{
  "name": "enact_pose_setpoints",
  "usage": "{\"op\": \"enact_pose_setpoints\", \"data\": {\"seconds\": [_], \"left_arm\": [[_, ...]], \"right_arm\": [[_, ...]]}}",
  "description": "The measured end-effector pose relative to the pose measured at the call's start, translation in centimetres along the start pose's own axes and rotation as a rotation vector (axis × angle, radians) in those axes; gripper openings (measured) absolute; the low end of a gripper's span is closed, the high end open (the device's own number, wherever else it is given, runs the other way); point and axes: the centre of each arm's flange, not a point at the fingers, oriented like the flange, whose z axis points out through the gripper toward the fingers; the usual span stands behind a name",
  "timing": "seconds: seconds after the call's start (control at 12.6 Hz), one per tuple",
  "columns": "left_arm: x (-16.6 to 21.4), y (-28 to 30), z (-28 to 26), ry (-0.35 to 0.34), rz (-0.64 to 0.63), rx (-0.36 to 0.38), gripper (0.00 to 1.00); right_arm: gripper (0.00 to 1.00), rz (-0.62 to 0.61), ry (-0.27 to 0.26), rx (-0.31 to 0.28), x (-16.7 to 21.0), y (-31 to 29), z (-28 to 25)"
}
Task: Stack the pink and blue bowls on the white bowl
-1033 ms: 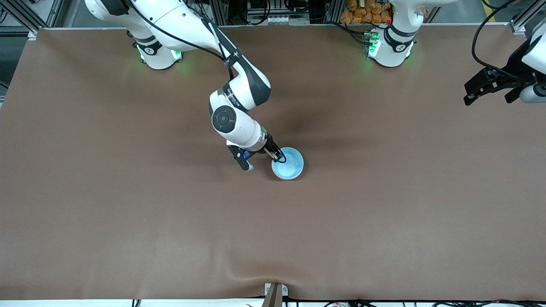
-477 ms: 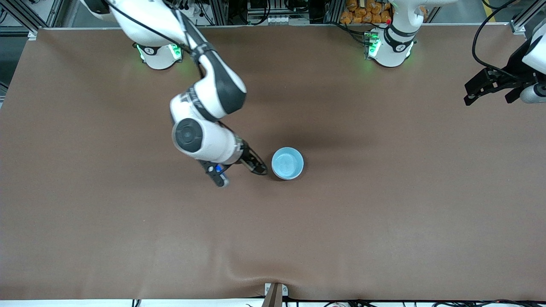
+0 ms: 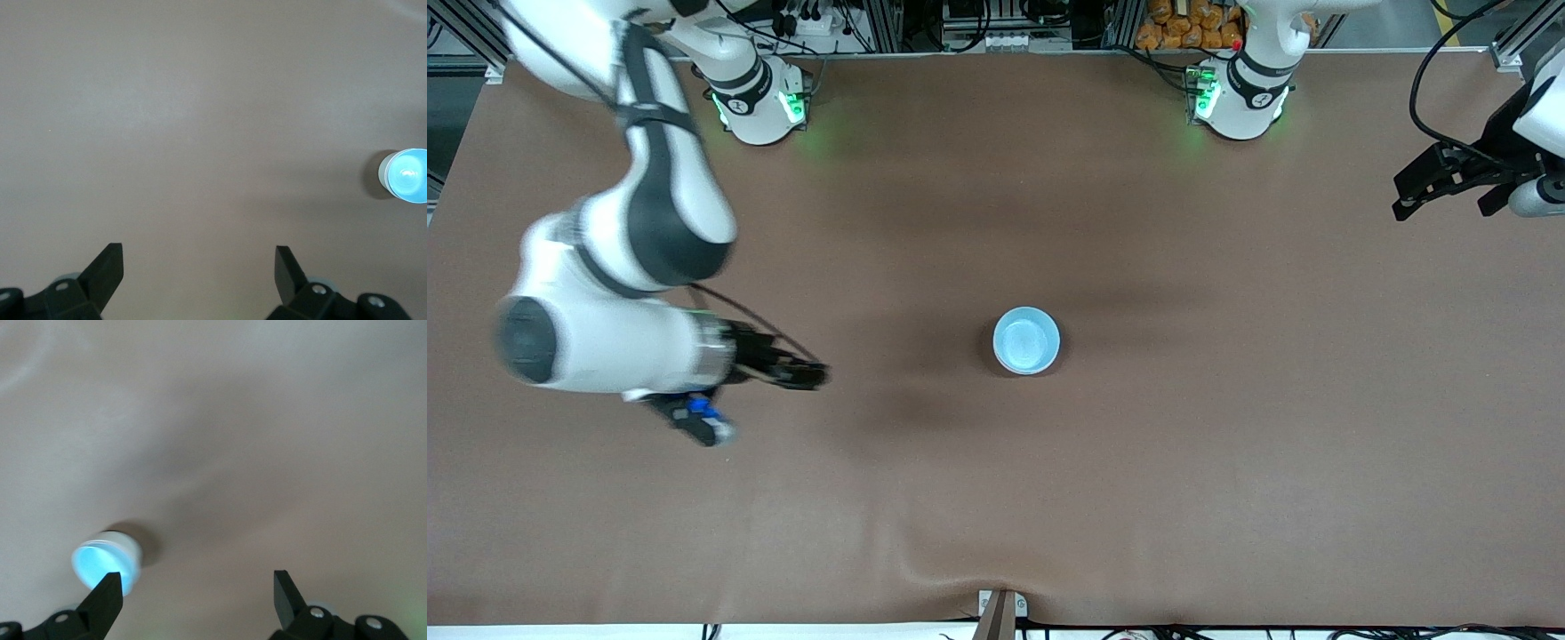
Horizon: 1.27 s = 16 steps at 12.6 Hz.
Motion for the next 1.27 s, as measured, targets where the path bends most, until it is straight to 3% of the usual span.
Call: {"op": "enact_pose_setpoints", "data": {"seconds": [0.24,0.4,0.48,0.64,0.79,0.87,1.03,1.27], "left_arm": [[0.0,-0.1,0.0,0.001,-0.002,0.0,1.0],[0.0,-0.2,-0.1,0.001,-0.003,-0.001,1.0],[0.0,-0.2,-0.1,0.001,-0.004,-0.001,1.0],[0.0,-0.3,0.0,0.001,-0.005,-0.001,1.0],[0.1,-0.3,0.0,0.0,-0.006,-0.001,1.0],[0.1,-0.3,0.1,-0.002,-0.006,-0.001,1.0],[0.2,-0.3,0.3,-0.006,-0.006,0.0,1.0],[0.3,-0.6,0.4,-0.008,-0.012,0.0,1.0]], "right_arm": [[1.0,-0.277,0.046,-0.112,1.5,7.6,-5.7],[1.0,-0.413,0.091,-0.15,-0.1,10.7,-10.7],[1.0,-0.439,0.088,-0.155,-2.0,11.8,-13.0],[1.0,-0.475,0.042,-0.19,-6.9,12.6,-16.3],[1.0,-0.499,0.075,-0.272,-11.3,10.9,-18.2],[1.0,-0.466,0.097,-0.282,-12.8,9.9,-18.4],[1.0,-0.368,0.126,-0.284,-14.2,8.5,-17.4],[1.0,-0.359,0.174,-0.273,-13.2,10.0,-15.4]]}}
